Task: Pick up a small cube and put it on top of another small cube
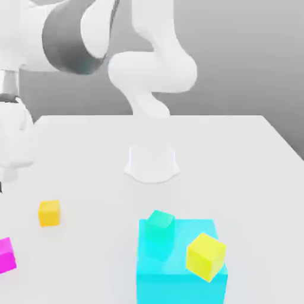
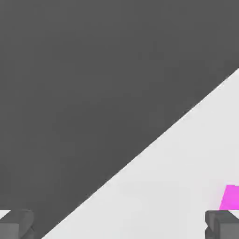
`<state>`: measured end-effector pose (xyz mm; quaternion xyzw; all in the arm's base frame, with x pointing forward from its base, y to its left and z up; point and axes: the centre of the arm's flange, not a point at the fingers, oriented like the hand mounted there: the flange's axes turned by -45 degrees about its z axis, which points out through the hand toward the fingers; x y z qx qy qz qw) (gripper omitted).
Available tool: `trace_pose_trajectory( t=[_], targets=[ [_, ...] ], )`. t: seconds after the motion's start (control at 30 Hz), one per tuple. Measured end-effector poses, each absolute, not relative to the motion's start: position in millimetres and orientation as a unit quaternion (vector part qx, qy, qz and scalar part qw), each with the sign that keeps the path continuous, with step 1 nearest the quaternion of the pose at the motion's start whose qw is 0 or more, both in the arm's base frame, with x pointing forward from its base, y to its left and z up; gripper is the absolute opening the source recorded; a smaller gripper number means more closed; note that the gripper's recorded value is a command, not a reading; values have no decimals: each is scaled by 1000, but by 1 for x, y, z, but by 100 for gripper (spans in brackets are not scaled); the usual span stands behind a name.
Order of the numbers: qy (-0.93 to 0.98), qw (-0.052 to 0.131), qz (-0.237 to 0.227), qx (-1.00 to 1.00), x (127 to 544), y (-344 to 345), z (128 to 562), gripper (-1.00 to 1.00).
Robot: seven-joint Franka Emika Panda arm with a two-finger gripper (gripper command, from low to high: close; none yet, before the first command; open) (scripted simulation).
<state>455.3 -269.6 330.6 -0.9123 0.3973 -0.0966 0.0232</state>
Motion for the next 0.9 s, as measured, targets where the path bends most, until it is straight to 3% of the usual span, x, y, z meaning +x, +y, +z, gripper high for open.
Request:
trace_pose_trajectory(
  t=[0.23,0.37,0.4,0.63,0.77,0.9],
  targets=[
    [496,3,-11,-868,404,-326,208,0],
    [507,0,-1,-862,396,-333,150,0],
    [508,0,-1,-862,395,-332,138,-100],
    [508,0,0,-861,395,-333,136,-100],
    [508,0,0,-861,395,-333,182,-100],
    [432,19,0,-902,421,-268,222,-100]
  ],
)
